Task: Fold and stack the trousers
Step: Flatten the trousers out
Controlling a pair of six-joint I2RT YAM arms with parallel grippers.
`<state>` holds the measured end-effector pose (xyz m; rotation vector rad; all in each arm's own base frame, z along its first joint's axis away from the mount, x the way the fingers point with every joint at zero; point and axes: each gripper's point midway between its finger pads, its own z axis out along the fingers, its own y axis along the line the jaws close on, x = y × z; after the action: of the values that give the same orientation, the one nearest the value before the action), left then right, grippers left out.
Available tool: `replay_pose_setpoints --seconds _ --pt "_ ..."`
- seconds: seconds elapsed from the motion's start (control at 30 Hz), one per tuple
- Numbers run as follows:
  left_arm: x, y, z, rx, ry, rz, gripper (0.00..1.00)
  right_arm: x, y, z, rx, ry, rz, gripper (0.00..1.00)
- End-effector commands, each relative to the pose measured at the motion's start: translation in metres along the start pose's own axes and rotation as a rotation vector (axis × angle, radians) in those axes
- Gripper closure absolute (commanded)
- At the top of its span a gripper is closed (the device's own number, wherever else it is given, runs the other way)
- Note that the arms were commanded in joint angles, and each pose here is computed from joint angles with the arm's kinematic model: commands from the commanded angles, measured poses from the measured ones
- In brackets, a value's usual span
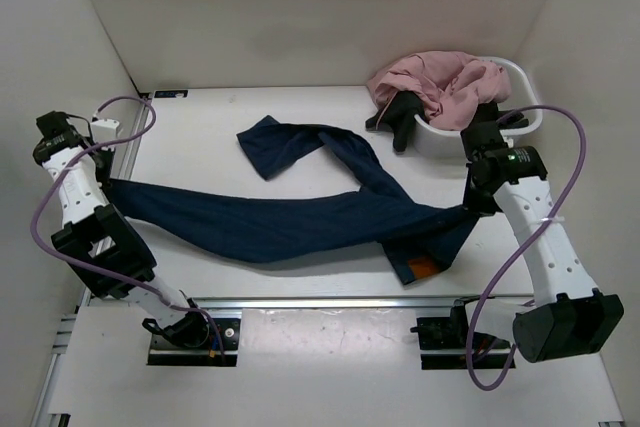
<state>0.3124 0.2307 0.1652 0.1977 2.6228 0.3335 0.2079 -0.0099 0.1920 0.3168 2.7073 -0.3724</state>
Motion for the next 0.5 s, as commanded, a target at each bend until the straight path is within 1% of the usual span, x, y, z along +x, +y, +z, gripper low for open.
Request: replay_pose_setpoints --seconds 0.0,0.07,0.1,0.13,0.2,0.23,0.27,0.33,0.4,0.47 --pt "0.002 0.010 -0.005 -0.049 0.007 0.034 0.86 -0.045 -0.019 -0.025 0.065 -0.173 0.033 1.00" --pt "0.008 0.005 0.014 -0.029 0.065 0.037 0.86 -0.064 -0.020 -0.038 0.063 -0.210 0.027 1.00" --pt "0.009 0.002 0.020 -0.029 0.091 0.051 0.86 -0.082 -0.015 -0.049 0.039 -0.240 0.020 1.00" --pt "0.010 -0.001 0.031 -0.015 0.116 0.050 0.86 -0.090 -0.008 -0.054 0.000 -0.246 0.024 1.00" --pt "0.008 -0.013 0.042 0.001 0.146 0.074 0.81 -0.099 0.001 -0.055 -0.033 -0.244 0.012 1.00" --pt "0.010 -0.018 0.051 0.010 0.172 0.071 0.75 -0.100 0.004 -0.055 -0.051 -0.248 0.013 1.00" --pt "0.009 -0.023 0.051 0.019 0.176 0.070 0.61 -0.103 0.009 -0.056 -0.076 -0.256 0.016 1.00" --pt "0.000 -0.026 0.051 0.042 0.145 0.035 0.47 -0.099 0.014 -0.050 -0.091 -0.239 0.018 1.00" --pt "-0.006 -0.022 0.043 0.021 0.117 0.037 0.35 -0.097 0.019 -0.046 -0.108 -0.228 0.023 1.00" --pt "-0.013 -0.015 0.030 -0.015 0.085 0.049 0.34 -0.091 0.026 -0.037 -0.132 -0.209 0.015 1.00"
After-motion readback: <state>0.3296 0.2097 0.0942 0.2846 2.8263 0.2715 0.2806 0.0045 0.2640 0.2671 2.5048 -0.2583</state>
